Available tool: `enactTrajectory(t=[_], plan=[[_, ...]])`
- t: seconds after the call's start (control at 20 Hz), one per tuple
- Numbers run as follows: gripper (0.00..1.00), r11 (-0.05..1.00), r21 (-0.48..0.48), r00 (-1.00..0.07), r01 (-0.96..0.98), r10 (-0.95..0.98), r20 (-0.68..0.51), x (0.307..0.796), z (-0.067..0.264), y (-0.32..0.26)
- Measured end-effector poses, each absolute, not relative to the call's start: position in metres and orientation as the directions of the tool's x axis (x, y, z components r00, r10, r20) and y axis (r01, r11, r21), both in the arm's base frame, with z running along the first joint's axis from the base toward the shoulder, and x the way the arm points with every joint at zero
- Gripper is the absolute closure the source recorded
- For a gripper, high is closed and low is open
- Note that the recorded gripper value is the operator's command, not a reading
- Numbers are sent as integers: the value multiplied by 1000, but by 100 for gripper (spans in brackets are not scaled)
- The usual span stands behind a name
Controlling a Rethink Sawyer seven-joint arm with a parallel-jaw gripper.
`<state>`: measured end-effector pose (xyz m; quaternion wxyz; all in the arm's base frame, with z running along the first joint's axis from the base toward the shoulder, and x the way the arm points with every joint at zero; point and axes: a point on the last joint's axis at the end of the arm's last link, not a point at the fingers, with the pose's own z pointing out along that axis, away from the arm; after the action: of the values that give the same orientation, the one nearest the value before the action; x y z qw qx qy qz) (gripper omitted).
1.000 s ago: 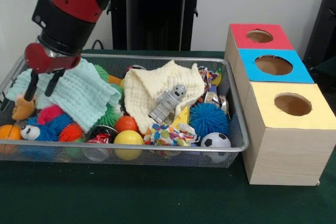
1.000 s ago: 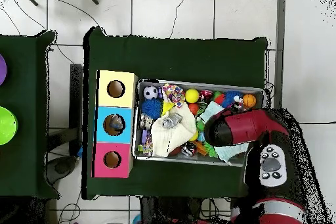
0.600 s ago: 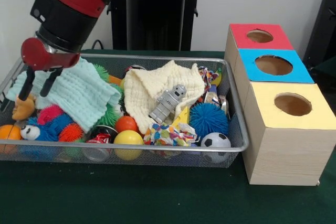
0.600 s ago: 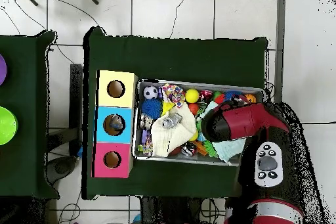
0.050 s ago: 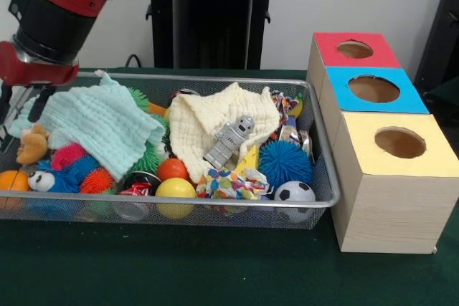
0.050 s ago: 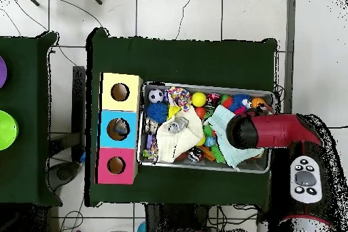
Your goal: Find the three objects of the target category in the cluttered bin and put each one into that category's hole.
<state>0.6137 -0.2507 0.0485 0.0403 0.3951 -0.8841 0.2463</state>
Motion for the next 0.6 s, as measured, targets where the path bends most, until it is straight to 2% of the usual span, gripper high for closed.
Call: enactTrajectory(t=[0.4, 0.6], plan=[[0, 731, -326, -800, -599, -562, 209, 605, 51, -277], [0, 778, -302, -834, -550, -527, 162, 606, 52, -286]])
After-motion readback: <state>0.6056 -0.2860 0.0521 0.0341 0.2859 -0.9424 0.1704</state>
